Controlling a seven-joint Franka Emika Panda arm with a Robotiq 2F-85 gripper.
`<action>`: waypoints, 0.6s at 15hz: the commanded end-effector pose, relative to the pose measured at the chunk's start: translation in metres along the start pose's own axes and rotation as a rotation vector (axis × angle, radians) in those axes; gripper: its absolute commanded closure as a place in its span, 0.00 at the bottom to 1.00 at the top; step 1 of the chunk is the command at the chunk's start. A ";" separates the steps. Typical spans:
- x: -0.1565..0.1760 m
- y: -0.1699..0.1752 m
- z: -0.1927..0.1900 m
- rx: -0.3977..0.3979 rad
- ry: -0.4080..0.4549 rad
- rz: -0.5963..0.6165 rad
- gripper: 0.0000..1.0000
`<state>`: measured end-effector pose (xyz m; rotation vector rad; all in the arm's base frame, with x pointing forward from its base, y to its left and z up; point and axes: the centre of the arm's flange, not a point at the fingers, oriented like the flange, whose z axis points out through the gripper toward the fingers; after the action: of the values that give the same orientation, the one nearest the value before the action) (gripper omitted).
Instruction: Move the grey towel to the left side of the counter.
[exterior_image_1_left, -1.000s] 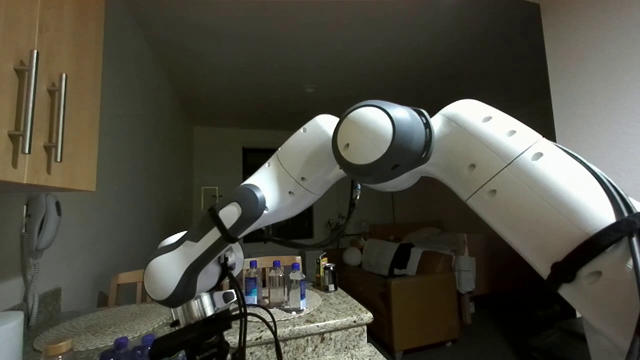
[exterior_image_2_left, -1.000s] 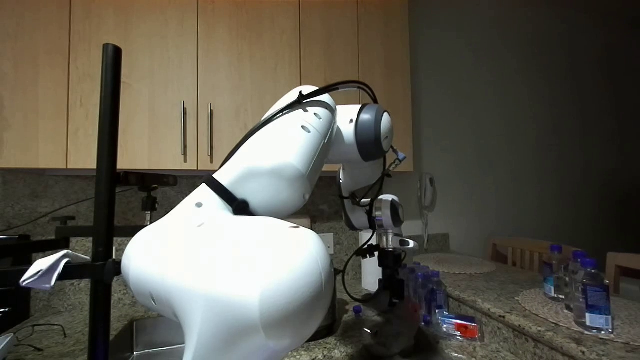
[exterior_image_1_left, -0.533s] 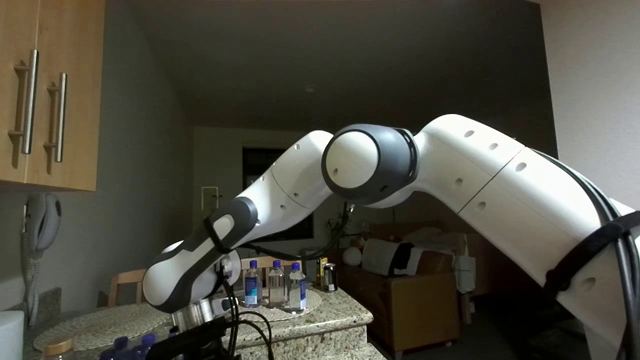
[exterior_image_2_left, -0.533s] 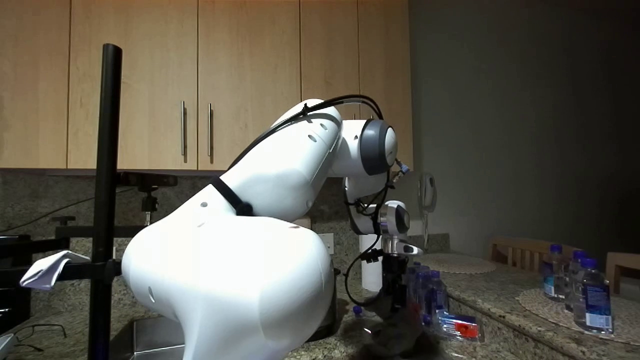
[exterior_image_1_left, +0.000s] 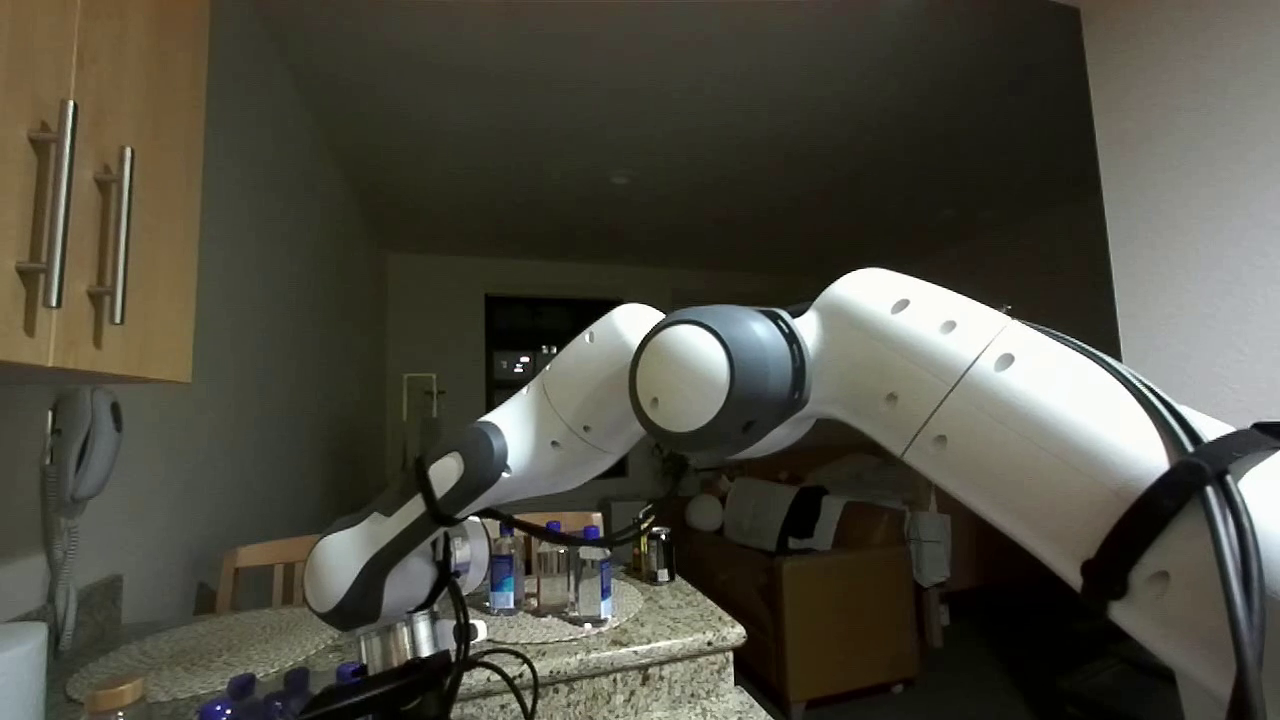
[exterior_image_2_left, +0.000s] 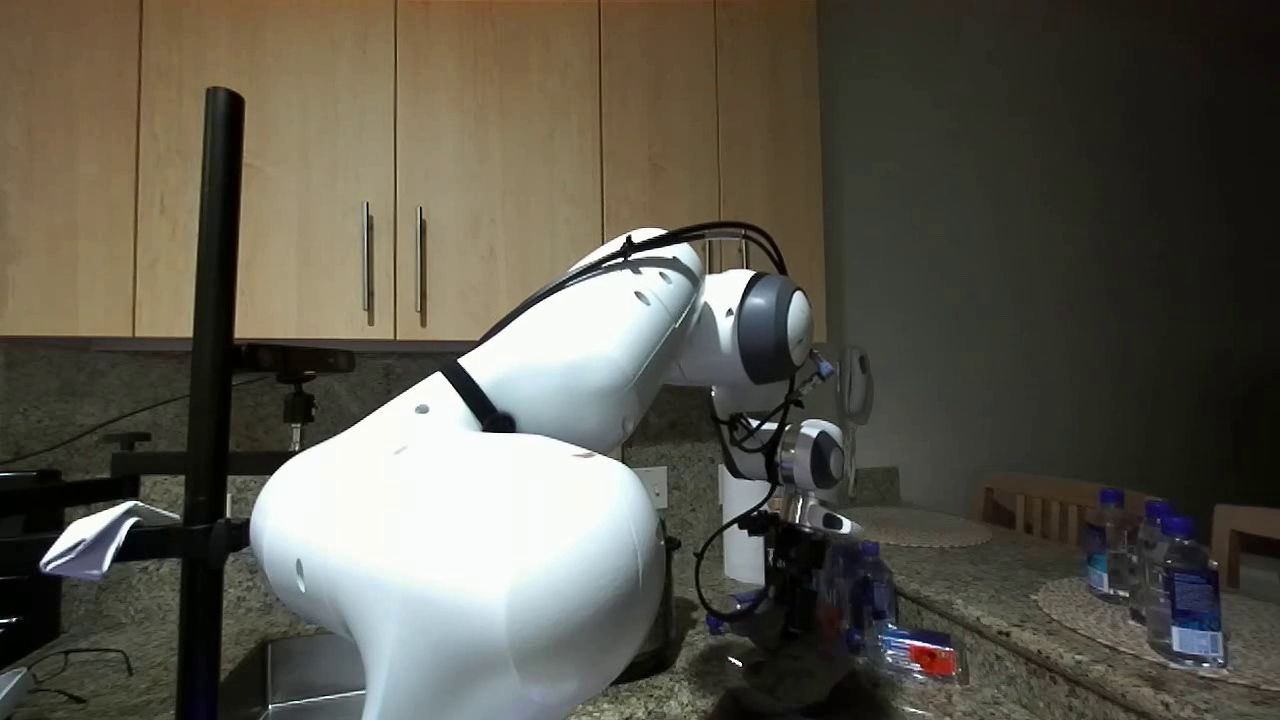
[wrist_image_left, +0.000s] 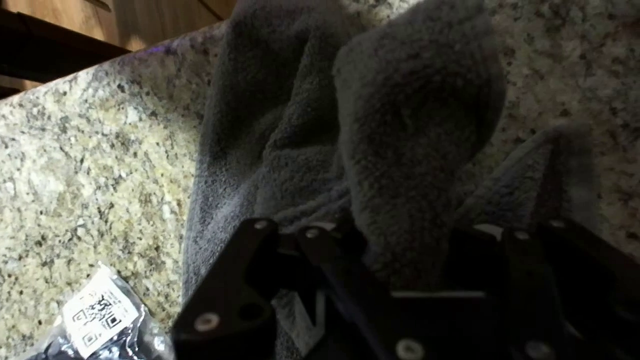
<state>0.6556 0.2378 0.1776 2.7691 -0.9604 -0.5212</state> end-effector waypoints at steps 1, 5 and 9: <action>0.007 -0.011 0.007 0.000 -0.058 0.050 0.67; 0.004 -0.014 0.010 -0.004 -0.070 0.082 0.44; -0.009 -0.011 -0.004 0.022 -0.042 0.114 0.18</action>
<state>0.6611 0.2471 0.1632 2.7313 -1.0589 -0.5580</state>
